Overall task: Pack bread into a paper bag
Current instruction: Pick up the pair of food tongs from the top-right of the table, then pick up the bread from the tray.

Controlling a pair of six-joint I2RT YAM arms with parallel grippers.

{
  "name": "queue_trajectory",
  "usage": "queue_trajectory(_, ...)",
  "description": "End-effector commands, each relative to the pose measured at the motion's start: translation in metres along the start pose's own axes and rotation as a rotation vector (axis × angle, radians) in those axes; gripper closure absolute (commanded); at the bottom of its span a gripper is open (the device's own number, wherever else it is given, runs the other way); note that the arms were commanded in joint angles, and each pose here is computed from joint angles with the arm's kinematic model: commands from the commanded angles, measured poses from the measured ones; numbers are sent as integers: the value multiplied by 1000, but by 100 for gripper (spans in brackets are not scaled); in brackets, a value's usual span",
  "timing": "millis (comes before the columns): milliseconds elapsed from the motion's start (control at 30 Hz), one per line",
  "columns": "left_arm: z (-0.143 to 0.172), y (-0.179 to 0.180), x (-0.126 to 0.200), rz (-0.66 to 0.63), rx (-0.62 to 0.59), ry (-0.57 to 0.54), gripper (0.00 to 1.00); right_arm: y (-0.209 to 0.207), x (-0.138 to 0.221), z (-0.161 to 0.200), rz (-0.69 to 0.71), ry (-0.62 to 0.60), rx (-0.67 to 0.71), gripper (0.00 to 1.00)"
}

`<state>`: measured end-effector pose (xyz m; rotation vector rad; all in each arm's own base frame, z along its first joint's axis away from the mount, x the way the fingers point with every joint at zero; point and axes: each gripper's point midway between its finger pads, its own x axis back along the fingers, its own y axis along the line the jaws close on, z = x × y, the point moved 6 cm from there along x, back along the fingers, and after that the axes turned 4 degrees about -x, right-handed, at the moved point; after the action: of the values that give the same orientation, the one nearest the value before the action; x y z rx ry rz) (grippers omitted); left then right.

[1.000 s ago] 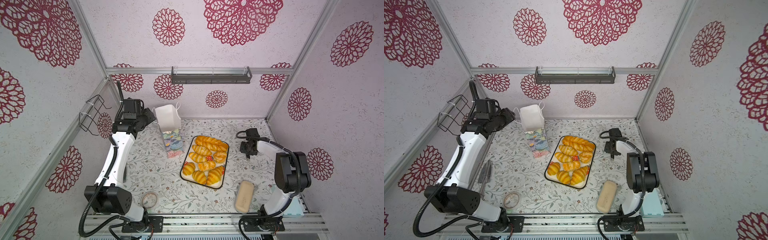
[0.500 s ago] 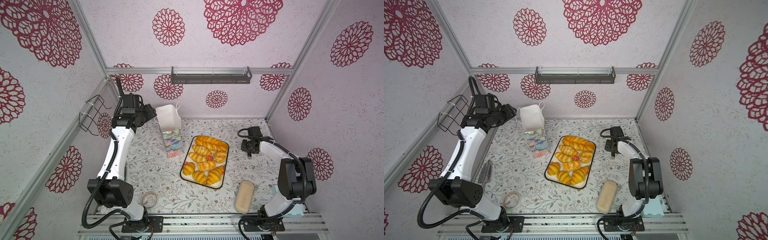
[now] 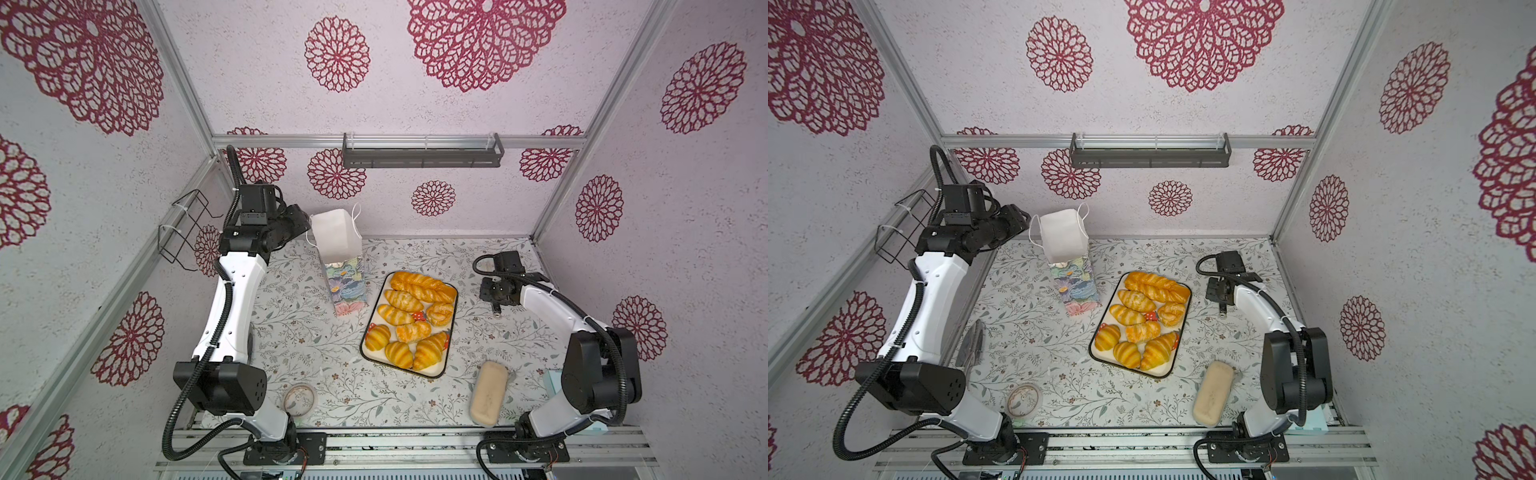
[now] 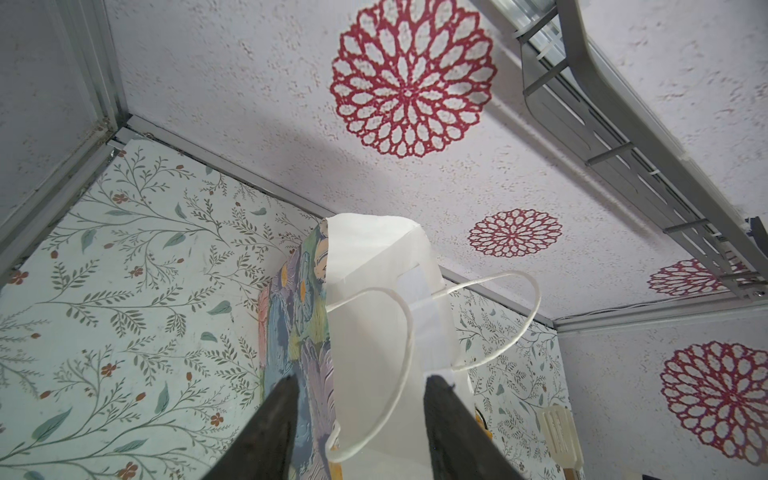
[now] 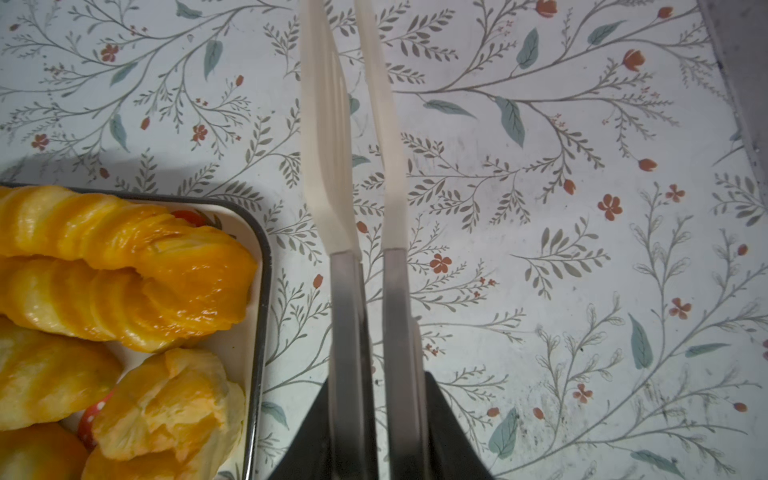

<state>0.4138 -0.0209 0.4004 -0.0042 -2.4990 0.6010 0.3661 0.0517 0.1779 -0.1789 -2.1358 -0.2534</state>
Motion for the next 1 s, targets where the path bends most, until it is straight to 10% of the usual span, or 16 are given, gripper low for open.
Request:
queue_trajectory(0, 4, -2, -8, 1, -42, 61, 48, 11, 29, -5, -26, -54, 25, 70)
queue_trajectory(733, 13, -5, -29, -52, -142, 134, 50, 38, 78, 17, -75, -70, 148, 70)
queue_trajectory(967, 11, 0, -27, -63, -124, 119, 73, 41, 87, 17, -83, -78, 153, 71)
